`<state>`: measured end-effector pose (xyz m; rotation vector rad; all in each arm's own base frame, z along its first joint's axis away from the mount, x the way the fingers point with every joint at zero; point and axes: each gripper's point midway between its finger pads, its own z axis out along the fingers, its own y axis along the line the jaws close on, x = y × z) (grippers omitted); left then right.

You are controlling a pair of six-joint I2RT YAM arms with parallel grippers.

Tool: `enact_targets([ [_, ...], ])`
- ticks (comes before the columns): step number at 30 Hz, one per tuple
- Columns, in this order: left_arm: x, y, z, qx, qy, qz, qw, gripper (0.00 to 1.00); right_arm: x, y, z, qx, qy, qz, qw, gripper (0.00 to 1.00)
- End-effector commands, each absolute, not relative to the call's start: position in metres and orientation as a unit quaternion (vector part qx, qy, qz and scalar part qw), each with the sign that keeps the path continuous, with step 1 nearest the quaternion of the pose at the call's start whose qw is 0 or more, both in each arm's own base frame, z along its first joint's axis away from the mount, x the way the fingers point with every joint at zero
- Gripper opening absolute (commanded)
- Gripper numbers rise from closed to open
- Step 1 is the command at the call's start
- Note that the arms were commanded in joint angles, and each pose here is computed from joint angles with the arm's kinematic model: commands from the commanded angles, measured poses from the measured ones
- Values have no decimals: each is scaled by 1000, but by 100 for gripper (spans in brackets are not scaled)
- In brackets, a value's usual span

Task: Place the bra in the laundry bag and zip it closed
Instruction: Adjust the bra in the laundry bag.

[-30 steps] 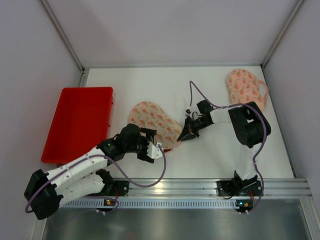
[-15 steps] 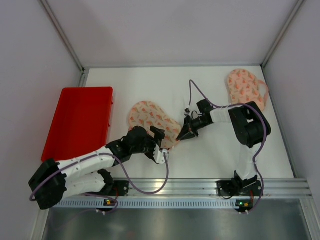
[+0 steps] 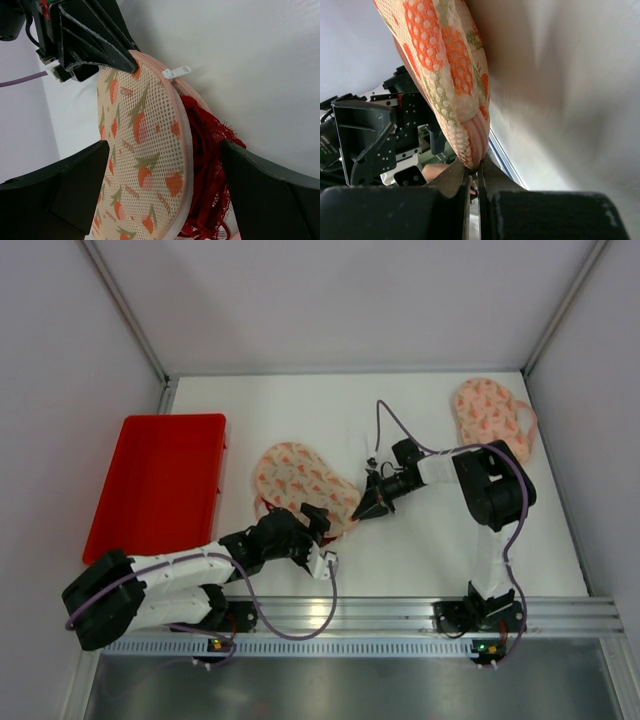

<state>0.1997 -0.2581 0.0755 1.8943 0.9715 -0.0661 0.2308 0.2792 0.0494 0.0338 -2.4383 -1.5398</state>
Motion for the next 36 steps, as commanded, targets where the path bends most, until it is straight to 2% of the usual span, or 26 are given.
enact_targets([
  [1, 213, -266, 101, 750, 381, 6, 541, 99, 232, 285, 62, 35, -822, -554, 125, 0],
  [5, 226, -268, 111, 721, 409, 15, 559, 98, 228, 283, 60, 50, -830, -542, 121, 0],
  [12, 219, -265, 124, 714, 405, 2, 572, 99, 231, 280, 54, 66, -844, -522, 105, 0],
  [23, 237, -268, 97, 712, 431, 32, 554, 98, 225, 281, 59, 77, -835, -533, 115, 0],
  [36, 279, -308, 128, 653, 416, 58, 630, 98, 217, 282, 48, 87, -839, -521, 131, 0],
])
